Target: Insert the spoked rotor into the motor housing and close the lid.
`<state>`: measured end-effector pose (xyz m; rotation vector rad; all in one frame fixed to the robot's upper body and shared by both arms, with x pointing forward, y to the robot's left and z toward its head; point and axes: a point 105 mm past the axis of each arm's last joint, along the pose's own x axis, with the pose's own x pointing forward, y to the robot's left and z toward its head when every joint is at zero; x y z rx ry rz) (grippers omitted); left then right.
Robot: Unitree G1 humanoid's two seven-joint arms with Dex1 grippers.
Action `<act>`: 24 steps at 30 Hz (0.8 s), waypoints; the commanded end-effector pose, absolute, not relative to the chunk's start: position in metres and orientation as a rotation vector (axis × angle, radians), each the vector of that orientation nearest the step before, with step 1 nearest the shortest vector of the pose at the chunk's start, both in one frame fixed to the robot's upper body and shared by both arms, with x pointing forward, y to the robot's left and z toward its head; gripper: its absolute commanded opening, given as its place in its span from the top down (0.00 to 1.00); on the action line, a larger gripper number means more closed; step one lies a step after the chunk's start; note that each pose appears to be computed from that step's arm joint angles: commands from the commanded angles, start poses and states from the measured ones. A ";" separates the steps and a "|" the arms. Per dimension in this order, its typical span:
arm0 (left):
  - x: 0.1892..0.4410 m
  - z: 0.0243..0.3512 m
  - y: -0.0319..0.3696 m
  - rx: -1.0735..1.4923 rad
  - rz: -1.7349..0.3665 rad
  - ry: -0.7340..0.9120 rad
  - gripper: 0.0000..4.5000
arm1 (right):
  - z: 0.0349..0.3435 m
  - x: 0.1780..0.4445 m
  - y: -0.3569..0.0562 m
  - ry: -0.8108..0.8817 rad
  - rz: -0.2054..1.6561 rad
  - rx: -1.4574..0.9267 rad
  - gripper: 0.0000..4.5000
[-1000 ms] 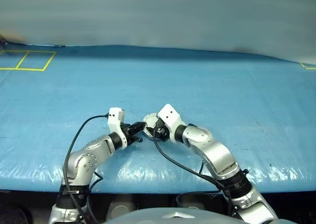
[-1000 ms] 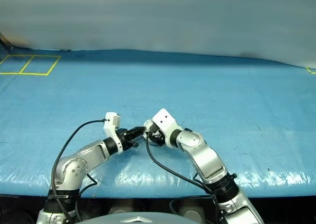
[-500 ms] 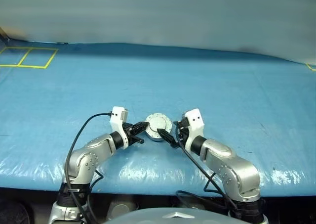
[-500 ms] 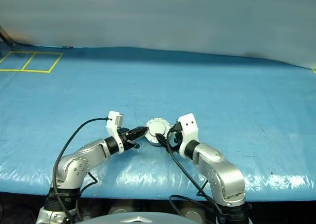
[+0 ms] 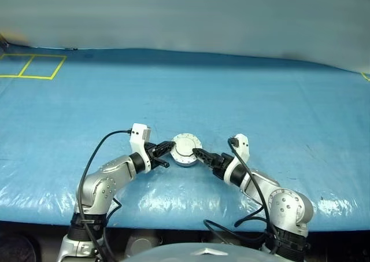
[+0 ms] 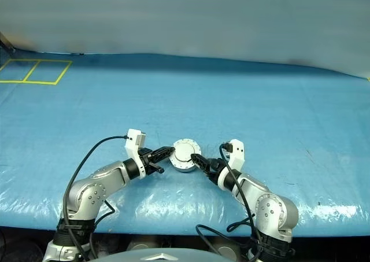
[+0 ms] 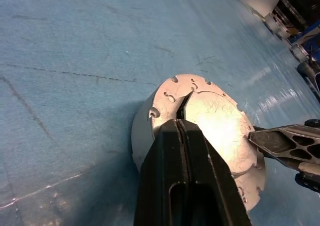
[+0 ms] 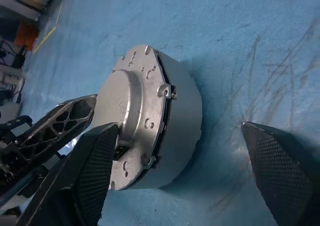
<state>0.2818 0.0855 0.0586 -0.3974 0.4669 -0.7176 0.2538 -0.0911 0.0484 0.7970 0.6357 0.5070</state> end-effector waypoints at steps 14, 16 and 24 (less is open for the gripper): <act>0.277 0.043 0.086 -0.399 -0.702 0.517 1.00 | 0.059 0.247 -0.037 0.683 0.650 1.138 0.99; 0.277 0.043 0.086 -0.399 -0.704 0.517 1.00 | 0.053 0.248 -0.040 0.690 0.613 1.111 0.99; 0.278 0.044 0.087 -0.392 -0.704 0.512 1.00 | 0.041 0.253 -0.049 0.720 0.522 1.130 0.64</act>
